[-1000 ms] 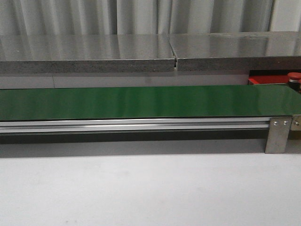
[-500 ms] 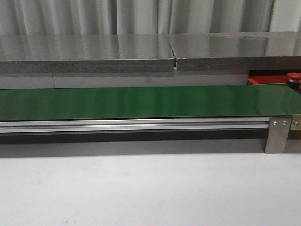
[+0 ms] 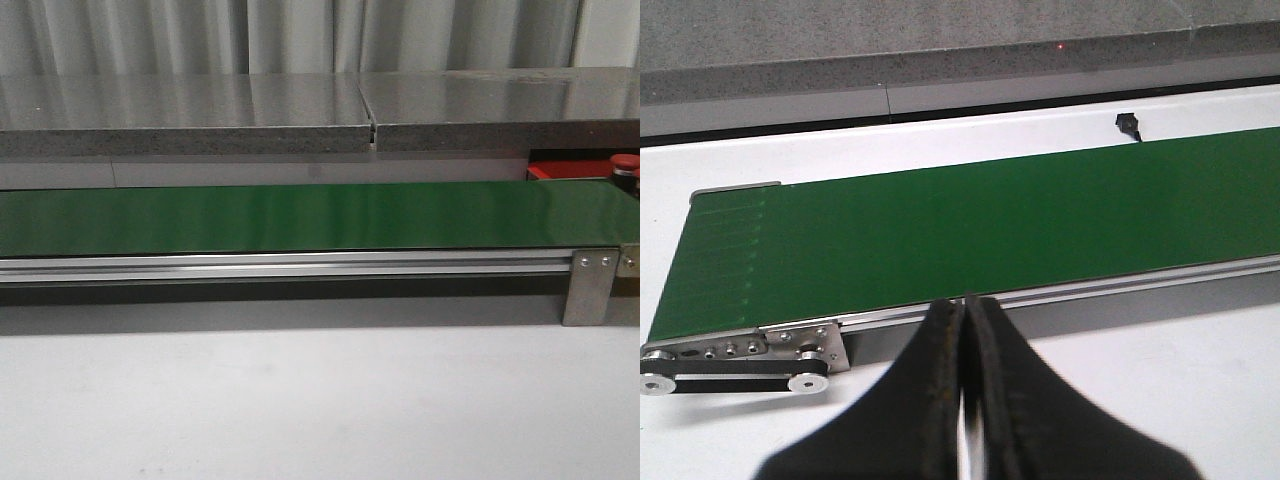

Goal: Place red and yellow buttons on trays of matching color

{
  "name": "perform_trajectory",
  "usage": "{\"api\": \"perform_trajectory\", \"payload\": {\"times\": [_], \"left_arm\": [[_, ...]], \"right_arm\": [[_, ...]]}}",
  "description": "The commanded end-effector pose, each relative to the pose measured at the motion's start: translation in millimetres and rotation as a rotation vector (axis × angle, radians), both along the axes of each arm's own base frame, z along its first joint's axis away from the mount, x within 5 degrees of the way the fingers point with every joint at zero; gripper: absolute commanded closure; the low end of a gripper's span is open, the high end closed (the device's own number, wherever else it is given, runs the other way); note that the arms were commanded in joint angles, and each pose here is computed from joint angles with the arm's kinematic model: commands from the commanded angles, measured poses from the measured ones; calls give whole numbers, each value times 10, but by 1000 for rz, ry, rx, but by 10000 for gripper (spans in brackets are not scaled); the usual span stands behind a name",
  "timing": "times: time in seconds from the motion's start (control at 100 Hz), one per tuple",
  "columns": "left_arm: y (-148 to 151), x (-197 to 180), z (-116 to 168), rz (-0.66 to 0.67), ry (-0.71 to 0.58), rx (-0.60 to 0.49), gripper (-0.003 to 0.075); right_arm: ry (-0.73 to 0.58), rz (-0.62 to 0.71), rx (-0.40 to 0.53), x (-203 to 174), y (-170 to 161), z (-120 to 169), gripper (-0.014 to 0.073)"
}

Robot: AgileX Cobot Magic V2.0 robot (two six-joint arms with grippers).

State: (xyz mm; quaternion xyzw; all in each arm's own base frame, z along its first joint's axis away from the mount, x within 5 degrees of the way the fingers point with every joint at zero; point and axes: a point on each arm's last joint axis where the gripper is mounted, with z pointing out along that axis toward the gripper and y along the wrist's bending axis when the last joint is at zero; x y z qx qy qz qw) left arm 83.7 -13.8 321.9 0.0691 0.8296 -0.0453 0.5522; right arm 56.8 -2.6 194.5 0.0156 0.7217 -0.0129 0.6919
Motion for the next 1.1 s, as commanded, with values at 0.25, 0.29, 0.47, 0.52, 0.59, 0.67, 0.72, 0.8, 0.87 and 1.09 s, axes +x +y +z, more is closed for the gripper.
{"api": "perform_trajectory", "payload": {"times": [0.25,0.29,0.47,0.52,0.59,0.67,0.72,0.8,0.87,1.09], "left_arm": [[-7,21,146,1,-91,-29,739],[-7,21,146,1,-91,-29,739],[-7,21,146,1,-91,-29,739],[-7,21,146,1,-91,-29,739],[-7,21,146,1,-91,-29,739],[-7,21,146,1,-91,-29,739],[-7,21,146,1,-91,-29,739],[-7,21,146,1,-91,-29,739],[-8,22,143,1,-90,-29,739],[37,-26,136,30,-110,24,739]], "right_arm": [[-98,0,-12,-19,2,107,662],[-98,0,-12,-19,2,107,662],[-98,0,-12,-19,2,107,662],[-98,0,-12,-19,2,107,662],[-98,0,-12,-19,2,107,662],[-98,0,-12,-19,2,107,662],[-98,0,-12,-19,2,107,662],[-98,0,-12,-19,2,107,662],[-98,0,-12,-19,2,107,662],[-98,0,-12,-19,2,107,662]]}}
